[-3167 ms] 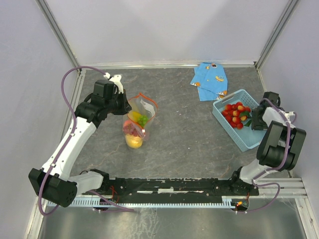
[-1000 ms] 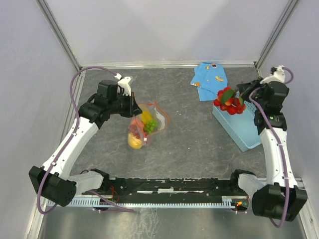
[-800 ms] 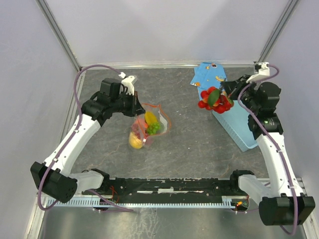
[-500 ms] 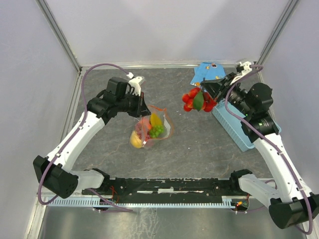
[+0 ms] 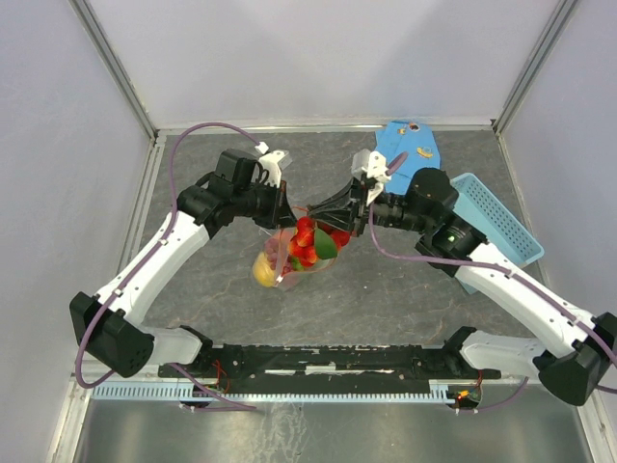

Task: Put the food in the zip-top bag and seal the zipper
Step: Place the fake fruit in the zipper food storage bag.

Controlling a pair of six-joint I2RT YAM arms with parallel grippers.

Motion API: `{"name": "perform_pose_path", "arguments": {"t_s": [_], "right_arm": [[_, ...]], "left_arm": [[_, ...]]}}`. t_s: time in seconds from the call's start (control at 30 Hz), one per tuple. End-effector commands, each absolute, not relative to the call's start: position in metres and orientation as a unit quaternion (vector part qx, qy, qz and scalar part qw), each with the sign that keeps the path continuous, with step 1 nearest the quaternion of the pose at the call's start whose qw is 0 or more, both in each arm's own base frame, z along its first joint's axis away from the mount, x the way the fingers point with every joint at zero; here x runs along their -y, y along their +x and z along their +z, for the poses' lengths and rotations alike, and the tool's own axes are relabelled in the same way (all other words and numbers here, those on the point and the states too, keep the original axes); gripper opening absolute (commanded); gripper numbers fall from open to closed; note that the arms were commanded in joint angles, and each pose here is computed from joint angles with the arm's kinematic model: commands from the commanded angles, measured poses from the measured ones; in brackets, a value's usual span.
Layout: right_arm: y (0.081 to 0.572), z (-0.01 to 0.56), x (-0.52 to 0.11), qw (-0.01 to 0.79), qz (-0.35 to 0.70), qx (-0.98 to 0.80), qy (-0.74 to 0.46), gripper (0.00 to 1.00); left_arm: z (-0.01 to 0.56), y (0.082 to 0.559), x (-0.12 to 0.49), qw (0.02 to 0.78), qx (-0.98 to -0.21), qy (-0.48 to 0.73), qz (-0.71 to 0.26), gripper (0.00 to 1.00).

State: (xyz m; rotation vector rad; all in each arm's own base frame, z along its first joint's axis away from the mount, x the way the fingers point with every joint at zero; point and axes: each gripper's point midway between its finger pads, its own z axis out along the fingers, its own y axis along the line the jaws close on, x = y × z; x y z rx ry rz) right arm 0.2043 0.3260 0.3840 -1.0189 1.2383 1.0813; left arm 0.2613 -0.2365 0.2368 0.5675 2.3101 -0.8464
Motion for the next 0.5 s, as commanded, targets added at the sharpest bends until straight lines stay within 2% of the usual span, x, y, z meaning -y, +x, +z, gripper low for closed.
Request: {"name": "perform_pose_path", "arguments": {"t_s": [0.0, 0.23, 0.47], "right_arm": [[0.199, 0.396, -0.34, 0.602, 0.453, -0.447, -0.483, 0.02], [0.209, 0.361, -0.357, 0.586, 0.452, -0.44, -0.509, 0.02], [0.196, 0.339, -0.373, 0.556, 0.465, -0.42, -0.546, 0.02]], "left_arm": [[0.262, 0.263, 0.246, 0.336, -0.844, 0.25, -0.336, 0.03], [0.26, 0.262, 0.247, 0.334, -0.844, 0.253, -0.336, 0.03], [0.258, 0.263, 0.248, 0.329, -0.846, 0.253, -0.335, 0.03]]}}
